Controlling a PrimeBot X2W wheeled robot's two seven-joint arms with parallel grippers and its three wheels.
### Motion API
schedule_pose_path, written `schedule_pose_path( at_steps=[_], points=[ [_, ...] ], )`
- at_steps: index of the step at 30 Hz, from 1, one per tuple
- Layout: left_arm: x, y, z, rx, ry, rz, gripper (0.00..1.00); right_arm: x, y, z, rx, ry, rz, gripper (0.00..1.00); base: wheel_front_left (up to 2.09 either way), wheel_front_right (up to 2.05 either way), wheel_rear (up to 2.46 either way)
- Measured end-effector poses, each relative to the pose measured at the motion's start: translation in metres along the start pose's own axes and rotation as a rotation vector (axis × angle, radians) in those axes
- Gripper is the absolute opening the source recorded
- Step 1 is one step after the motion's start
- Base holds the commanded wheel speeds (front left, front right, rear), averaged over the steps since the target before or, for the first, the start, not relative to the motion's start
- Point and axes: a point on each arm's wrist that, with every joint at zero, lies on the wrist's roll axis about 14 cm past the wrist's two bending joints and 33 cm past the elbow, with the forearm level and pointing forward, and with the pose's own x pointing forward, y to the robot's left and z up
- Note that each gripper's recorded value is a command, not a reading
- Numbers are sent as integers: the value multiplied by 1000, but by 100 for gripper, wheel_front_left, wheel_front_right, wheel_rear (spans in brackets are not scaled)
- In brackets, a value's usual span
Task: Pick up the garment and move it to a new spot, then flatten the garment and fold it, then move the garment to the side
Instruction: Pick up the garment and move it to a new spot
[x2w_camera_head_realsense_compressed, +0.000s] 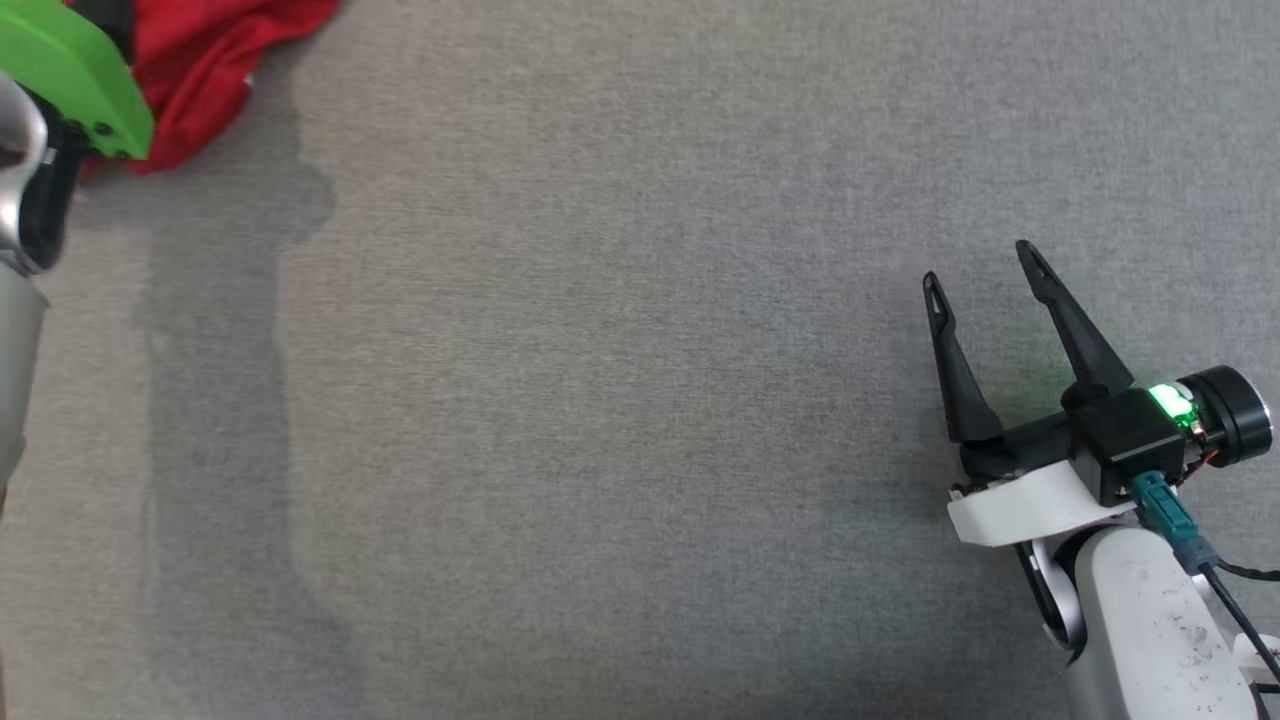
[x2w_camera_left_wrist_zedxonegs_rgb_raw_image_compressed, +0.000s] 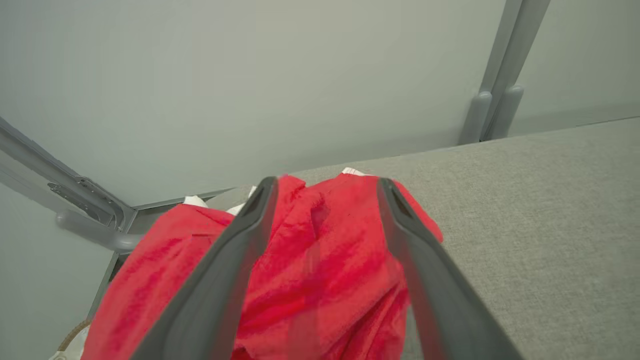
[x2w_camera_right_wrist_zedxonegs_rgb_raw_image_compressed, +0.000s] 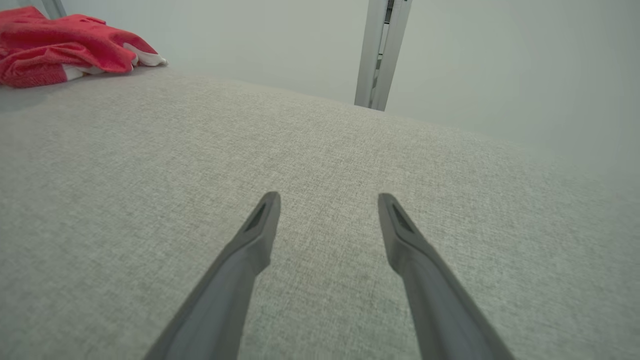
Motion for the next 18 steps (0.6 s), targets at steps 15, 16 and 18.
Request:
schedule_pose_path(
  at_steps=[15,16,18],
  points=[
    [38,-27,-105,43,304,-76,87,-6,-20,-33,-7,68,-48,100,0,0,0],
    [39,-24,-106,41,306,-66,46,-6,-21,-33,-8,67,-49,100,0,0,0],
    [38,-22,-109,35,313,-52,0,-6,-21,-31,-10,65,-51,100,0,0,0]
  ],
)
